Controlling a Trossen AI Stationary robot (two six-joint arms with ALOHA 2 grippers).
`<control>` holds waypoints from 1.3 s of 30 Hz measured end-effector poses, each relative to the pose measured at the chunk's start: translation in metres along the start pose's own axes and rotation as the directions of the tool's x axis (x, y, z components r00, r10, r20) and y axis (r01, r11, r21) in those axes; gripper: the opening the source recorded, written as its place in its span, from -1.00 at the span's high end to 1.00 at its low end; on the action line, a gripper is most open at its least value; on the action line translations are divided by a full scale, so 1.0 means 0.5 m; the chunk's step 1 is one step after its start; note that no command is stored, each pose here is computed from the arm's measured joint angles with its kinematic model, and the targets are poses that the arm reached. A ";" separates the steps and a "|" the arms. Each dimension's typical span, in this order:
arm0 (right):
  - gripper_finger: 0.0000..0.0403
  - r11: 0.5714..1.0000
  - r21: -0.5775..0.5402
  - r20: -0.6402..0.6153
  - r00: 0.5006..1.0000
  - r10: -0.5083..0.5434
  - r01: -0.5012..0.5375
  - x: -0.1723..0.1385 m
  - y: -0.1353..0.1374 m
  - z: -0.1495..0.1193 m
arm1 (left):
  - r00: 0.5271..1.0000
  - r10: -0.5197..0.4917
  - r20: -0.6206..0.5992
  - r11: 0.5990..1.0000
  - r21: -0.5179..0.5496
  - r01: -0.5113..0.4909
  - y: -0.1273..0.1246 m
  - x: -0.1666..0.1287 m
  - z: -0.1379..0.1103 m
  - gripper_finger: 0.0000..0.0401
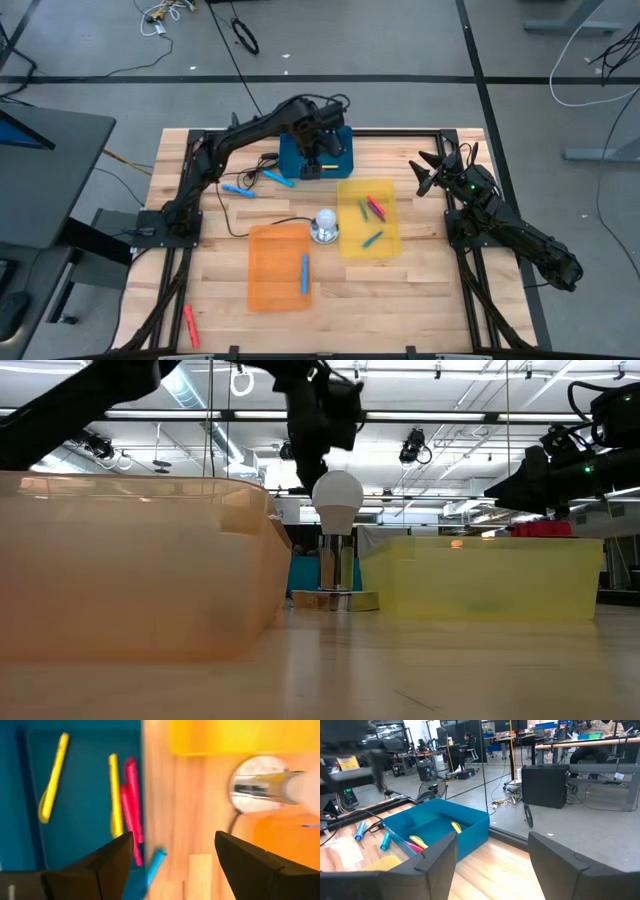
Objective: Pick & Place Markers
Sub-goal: Put the top blue highlighter pen into the orange bin
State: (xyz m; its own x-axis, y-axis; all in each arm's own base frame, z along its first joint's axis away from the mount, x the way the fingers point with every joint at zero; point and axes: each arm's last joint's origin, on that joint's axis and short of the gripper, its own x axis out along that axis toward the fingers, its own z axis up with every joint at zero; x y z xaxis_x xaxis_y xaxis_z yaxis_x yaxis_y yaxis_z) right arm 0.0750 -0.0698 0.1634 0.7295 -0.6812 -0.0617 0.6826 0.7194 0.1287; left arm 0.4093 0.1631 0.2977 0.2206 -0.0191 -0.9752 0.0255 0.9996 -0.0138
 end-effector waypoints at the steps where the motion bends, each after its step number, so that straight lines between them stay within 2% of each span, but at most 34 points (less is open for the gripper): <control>1: -0.22 1.000 0.000 0.000 1.000 0.000 0.000 0.000 0.000 0.000 | 1.000 -0.001 0.005 1.000 0.015 0.001 -0.014 -0.007 0.003 -0.43; 10: -0.22 1.000 0.000 0.000 1.000 0.000 0.000 0.000 0.000 0.000 | 0.999 -0.035 0.019 0.984 0.173 0.031 -0.152 -0.036 0.025 -0.43; 19: -0.22 1.000 0.000 0.000 1.000 0.000 0.000 0.000 0.000 0.000 | 0.997 -0.062 -0.050 0.942 0.328 0.075 -0.248 -0.027 -0.021 -0.43; 23: -0.22 1.000 0.000 0.000 1.000 0.000 0.000 0.000 0.000 0.000 | 0.998 -0.026 -0.062 0.911 0.410 0.049 -0.264 -0.016 -0.054 -0.43; 29: -0.22 1.000 0.000 0.000 1.000 0.000 0.000 0.000 0.000 0.000 | 0.999 0.029 -0.041 0.875 0.485 -0.005 -0.263 -0.013 -0.104 -0.43; 39: -0.22 1.000 0.000 0.000 1.000 0.000 0.000 0.000 0.000 0.000 | 0.997 0.017 -0.069 0.871 0.490 0.019 -0.283 0.002 -0.171 -0.43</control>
State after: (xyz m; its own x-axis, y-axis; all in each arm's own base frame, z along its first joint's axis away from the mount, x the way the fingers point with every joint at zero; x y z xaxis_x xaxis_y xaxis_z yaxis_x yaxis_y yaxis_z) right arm 0.0750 -0.0697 0.1634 0.7298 -0.6809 -0.0616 0.6823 0.7196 0.1288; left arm 0.3226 0.0235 0.2798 0.1533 -0.0002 -0.9882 0.5042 0.8601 0.0781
